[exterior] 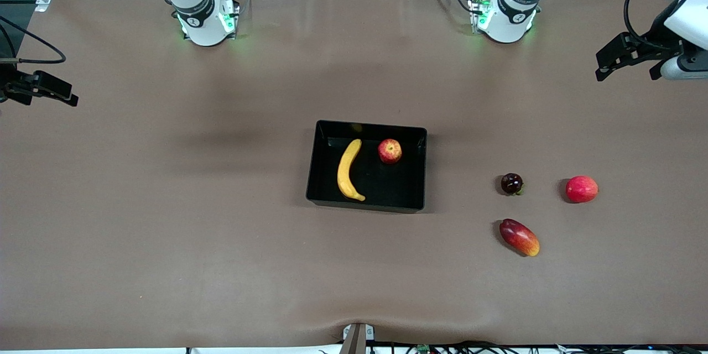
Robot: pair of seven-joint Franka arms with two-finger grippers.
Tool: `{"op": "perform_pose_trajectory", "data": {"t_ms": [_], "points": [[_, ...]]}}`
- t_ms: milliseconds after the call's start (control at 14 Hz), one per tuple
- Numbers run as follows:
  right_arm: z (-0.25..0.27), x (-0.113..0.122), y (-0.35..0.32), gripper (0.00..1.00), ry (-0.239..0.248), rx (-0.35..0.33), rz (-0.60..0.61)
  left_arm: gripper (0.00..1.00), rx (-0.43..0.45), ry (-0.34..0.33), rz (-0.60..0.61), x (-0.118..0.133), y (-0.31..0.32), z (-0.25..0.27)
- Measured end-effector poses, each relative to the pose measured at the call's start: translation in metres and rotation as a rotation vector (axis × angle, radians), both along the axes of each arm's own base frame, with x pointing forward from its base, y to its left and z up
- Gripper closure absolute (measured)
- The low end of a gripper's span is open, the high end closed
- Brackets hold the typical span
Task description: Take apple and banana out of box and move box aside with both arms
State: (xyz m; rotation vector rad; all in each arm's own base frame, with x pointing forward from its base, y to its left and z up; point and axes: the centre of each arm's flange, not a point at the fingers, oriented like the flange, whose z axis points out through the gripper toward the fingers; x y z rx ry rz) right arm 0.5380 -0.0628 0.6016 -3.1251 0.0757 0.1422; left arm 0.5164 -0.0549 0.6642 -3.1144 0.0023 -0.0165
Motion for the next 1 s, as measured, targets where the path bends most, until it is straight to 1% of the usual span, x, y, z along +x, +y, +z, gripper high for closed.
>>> {"op": "perform_pose_trajectory", "data": {"t_ms": [357,571,786,857,1000], "points": [[0.0,0.0,0.0,0.0,0.001,0.0,0.0,0.0,0.0,0.004,0.0,0.001,0.001,-0.002],[-0.001,0.0,0.0,0.0,0.001,0.0,0.0,0.0,-0.001,0.037,-0.025,0.009,-0.012,-0.018],[-0.001,0.0,0.0,0.0,0.002,0.0,0.0,0.0,-0.003,0.103,-0.11,0.017,-0.072,-0.054],[-0.001,0.001,0.0,0.0,0.002,0.0,0.0,0.0,-0.003,0.118,-0.112,0.02,-0.099,-0.069],[-0.001,0.001,0.0,0.0,0.002,0.0,0.0,0.0,-0.005,0.134,-0.071,0.022,-0.155,-0.099]]}}
